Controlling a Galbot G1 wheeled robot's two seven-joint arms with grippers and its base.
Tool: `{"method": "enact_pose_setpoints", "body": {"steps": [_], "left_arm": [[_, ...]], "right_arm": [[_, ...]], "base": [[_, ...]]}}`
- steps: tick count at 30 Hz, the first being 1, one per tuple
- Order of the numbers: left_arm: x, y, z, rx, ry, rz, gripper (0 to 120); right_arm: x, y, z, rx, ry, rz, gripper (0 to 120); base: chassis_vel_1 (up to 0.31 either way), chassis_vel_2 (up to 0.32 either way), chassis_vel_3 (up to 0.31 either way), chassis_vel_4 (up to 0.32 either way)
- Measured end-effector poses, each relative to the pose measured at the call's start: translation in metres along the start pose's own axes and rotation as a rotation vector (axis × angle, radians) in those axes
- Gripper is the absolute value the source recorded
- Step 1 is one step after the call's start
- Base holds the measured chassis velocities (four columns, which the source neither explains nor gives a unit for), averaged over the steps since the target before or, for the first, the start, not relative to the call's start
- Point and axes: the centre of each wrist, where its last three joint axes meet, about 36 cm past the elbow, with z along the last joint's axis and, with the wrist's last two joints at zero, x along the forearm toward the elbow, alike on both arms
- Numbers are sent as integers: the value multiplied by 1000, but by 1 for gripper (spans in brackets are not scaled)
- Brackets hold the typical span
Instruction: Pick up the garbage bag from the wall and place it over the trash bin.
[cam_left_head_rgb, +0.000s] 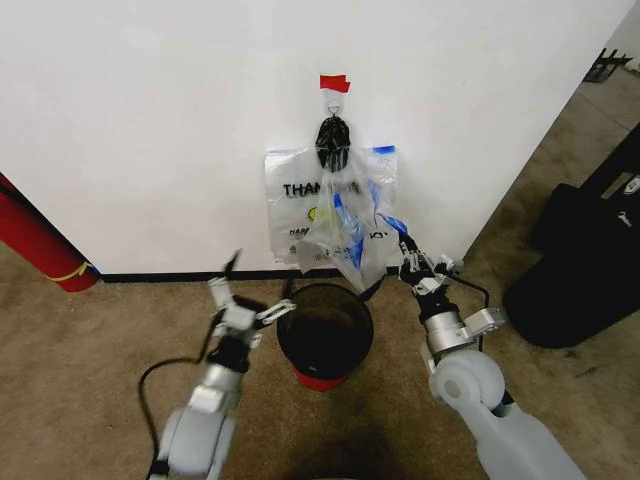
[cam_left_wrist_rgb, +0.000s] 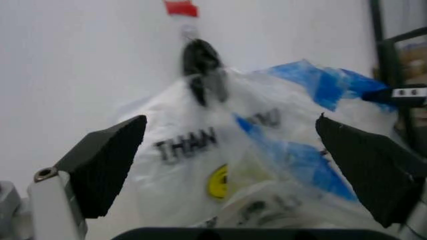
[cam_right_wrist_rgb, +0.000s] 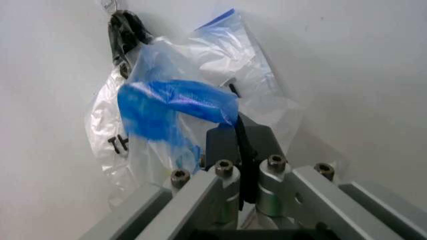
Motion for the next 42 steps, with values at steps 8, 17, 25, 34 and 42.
{"method": "enact_pose_setpoints", "body": {"steps": [8, 17, 25, 34, 42], "left_arm": [[-50, 9, -8, 302, 56, 216, 100], [-102, 4, -3, 206, 230, 280, 100], [-113, -8, 13, 10, 344, 334, 97], [-124, -23, 18, -117, 395, 260, 93], [-131, -22, 29, -267, 409, 215, 86]], "right_arm": [[-3, 4, 9, -32, -13, 8, 0], [-4, 3, 12, 18, -38, 4, 0], [9, -1, 24, 168, -89, -84, 0], [20, -2, 30, 253, -105, -173, 0], [27, -2, 35, 256, -99, -170, 0]], "base": [[0, 0, 0, 0], [0, 0, 0, 0], [0, 0, 0, 0], [0, 0, 0, 0], [0, 0, 0, 0]]}}
